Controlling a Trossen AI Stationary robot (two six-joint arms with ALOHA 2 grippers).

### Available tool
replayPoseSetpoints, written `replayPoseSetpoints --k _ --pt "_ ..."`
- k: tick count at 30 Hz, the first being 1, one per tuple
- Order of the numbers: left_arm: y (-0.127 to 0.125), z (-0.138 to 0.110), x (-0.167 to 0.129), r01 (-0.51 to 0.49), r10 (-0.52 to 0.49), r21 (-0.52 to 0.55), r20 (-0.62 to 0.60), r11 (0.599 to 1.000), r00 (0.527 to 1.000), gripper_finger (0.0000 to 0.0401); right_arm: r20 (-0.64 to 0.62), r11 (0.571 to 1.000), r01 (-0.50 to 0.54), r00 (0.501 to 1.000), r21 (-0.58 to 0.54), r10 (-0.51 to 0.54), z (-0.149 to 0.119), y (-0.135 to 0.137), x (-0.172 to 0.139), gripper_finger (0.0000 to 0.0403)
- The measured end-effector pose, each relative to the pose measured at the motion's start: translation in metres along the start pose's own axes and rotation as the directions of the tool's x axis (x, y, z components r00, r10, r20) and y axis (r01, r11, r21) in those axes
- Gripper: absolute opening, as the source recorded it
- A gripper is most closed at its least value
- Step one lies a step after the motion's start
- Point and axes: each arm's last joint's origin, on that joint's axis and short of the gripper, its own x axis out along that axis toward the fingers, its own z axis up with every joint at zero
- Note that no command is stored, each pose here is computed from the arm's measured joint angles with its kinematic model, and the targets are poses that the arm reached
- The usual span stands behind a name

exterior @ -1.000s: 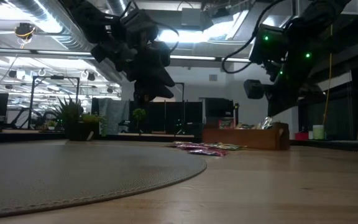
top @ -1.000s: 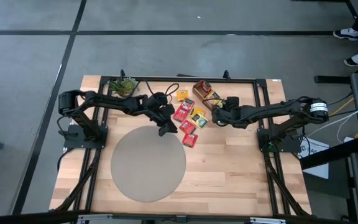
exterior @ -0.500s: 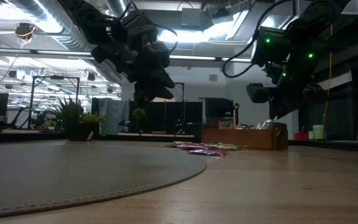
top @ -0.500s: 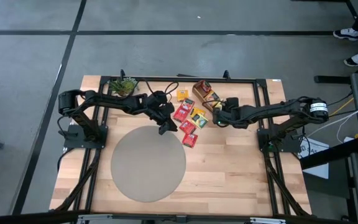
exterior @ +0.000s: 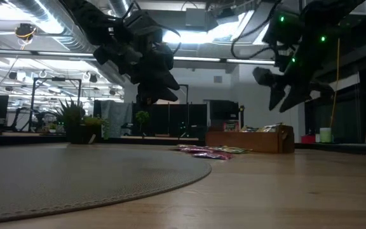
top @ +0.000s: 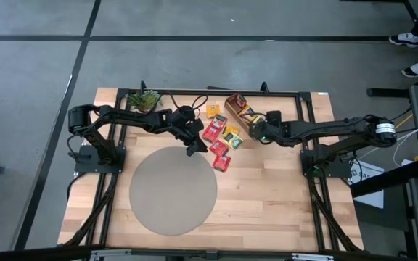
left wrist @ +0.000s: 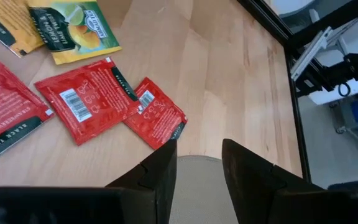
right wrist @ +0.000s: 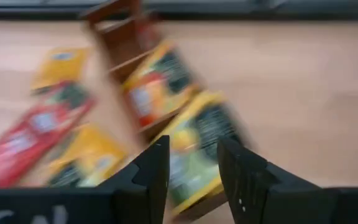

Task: Pick & Place Tea
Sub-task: Put the yellow tea bag into the bottom section of the wooden organizer

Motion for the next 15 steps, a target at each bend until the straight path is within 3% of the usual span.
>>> replayPoseSetpoints --k 3,7,11,15 --pt "0.001 0.001 0.0 -0.039 0.039 -0.017 0.024 0.999 0.999 0.0125 -0.074 0.983 -0.182 0.98 0.008 0.183 0.003 0.013 -0.006 0.0133" --pt "0.0 0.008 0.001 -0.042 0.047 -0.046 0.11 0.998 0.993 0.0125 -0.094 0.912 -0.405 0.908 0.06 0.409 0.003 0.035 -0.016 0.0127" --pt "0.007 0.013 0.011 -0.036 0.046 -0.068 0.163 0.997 0.986 0.0125 -0.099 0.903 -0.422 0.898 0.078 0.429 -0.003 0.041 -0.014 0.0112" --pt "0.023 0.01 0.027 -0.057 0.081 -0.182 0.129 0.982 0.988 0.0125 -0.181 0.895 -0.44 0.876 0.076 0.446 -0.012 0.046 -0.006 0.0091"
